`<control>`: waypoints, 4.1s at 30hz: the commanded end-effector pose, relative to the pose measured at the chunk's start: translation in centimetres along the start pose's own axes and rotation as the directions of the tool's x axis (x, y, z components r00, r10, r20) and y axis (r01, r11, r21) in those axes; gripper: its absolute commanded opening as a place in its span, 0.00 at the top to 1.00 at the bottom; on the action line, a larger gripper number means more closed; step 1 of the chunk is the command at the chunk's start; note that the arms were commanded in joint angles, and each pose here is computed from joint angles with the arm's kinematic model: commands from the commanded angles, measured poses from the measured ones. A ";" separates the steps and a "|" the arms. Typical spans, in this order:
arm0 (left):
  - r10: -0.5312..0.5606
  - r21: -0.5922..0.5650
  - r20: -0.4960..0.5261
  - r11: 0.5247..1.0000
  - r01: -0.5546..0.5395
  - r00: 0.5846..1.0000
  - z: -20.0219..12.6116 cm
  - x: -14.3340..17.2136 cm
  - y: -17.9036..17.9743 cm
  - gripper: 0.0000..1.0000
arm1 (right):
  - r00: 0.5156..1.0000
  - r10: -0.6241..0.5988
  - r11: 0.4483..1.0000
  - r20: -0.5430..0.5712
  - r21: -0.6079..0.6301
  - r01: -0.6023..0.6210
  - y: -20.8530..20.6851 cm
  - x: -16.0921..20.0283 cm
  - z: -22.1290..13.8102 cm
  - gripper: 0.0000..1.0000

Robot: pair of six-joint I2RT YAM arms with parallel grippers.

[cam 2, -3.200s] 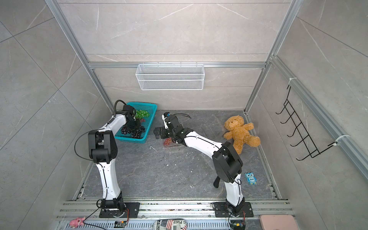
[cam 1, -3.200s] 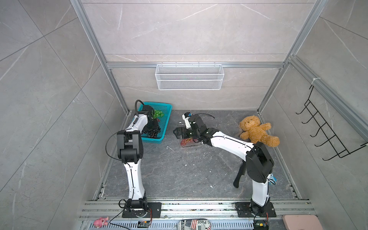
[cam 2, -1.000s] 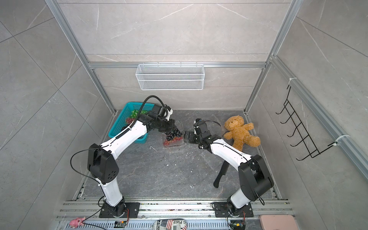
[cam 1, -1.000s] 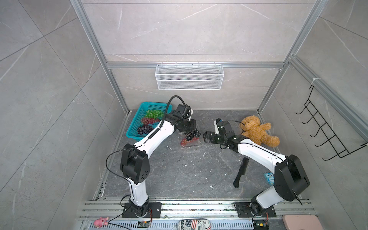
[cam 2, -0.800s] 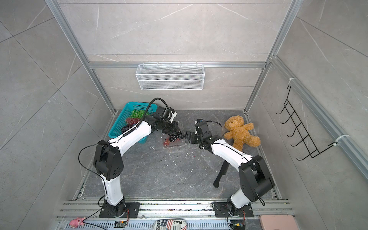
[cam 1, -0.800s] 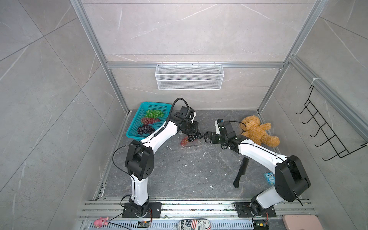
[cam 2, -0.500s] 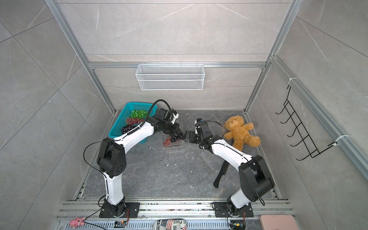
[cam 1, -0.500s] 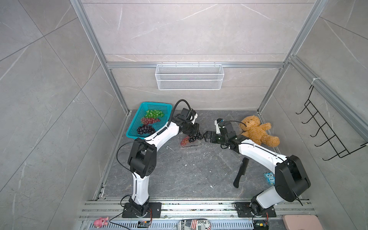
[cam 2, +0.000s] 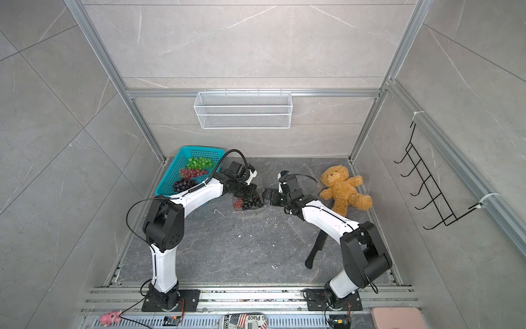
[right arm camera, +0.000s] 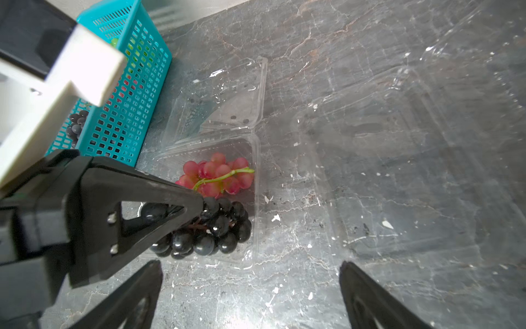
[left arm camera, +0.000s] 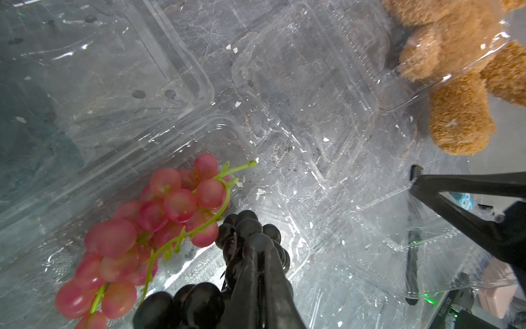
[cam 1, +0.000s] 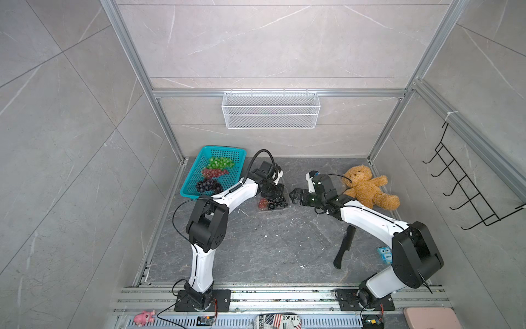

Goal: Pack grapes into containers
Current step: Place the grape into the packing box, then close the packing box at the center of the board.

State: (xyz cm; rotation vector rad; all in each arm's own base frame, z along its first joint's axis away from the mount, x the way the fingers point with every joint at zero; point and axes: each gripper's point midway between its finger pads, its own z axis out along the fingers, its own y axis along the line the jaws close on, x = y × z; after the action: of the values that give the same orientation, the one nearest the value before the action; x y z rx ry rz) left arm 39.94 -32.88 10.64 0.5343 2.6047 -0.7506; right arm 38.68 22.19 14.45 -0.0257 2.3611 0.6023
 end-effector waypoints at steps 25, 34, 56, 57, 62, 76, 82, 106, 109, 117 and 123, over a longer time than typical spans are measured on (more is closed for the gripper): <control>0.021 -0.174 0.089 0.985 -0.005 0.996 -6.4 -2.8 2.8 0.00 | 0.999 0.033 0.999 -0.030 -0.029 -0.033 -0.2 1.3 1.6 0.02; -0.153 -0.217 0.233 0.954 0.205 0.960 -9.1 -3.1 7.4 0.00 | 0.995 0.052 0.998 -0.080 -0.021 -0.054 0.0 2.1 4.8 0.19; -0.399 -0.159 0.186 0.890 0.428 0.898 -3.5 -2.7 12.8 0.00 | 0.984 0.040 0.994 -0.173 0.107 -0.021 -1.6 4.1 9.5 0.54; -0.404 -0.154 0.183 0.889 0.432 0.896 -3.3 -2.8 13.0 0.00 | 0.984 0.037 0.994 -0.174 0.110 -0.018 -1.7 4.2 9.5 0.55; -0.416 -0.127 0.176 0.889 0.440 0.892 -1.9 -3.6 13.3 0.00 | 0.984 0.010 0.992 -0.179 0.127 0.013 -2.1 4.2 9.6 0.58; -0.452 0.040 0.194 0.891 0.453 0.871 1.5 -6.8 13.3 0.00 | 0.980 -0.049 0.992 -0.195 0.101 0.069 -1.8 4.0 10.4 0.62; -0.427 0.113 0.242 0.904 0.412 0.871 1.1 -8.1 12.7 0.00 | 0.979 -0.059 0.993 -0.198 0.091 0.078 -1.5 3.7 10.9 0.61; -0.371 0.285 0.362 0.917 0.278 0.855 -3.0 -11.1 9.1 0.00 | 0.990 -0.075 0.994 -0.122 0.067 0.083 0.0 -0.8 9.1 0.48; -0.368 0.288 0.371 0.918 0.271 0.853 -3.4 -11.3 8.9 0.00 | 0.992 -0.074 0.995 -0.097 0.057 0.080 0.5 -2.1 8.5 0.48; -0.372 0.306 0.390 0.915 0.262 0.842 -4.5 -11.5 8.3 0.00 | 0.999 -0.025 1.000 -0.040 -0.019 0.024 2.9 -4.8 8.4 0.51; -0.377 0.319 0.400 0.912 0.259 0.835 -5.2 -11.6 7.9 0.00 | 1.000 0.003 0.997 -0.026 -0.072 -0.004 4.6 -4.6 9.9 0.55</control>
State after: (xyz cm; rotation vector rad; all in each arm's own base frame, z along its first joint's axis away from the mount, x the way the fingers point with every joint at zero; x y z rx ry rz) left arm 52.13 -26.47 11.81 -0.0745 2.2945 -1.1243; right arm 47.11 28.05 12.21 -0.0643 2.3954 0.6289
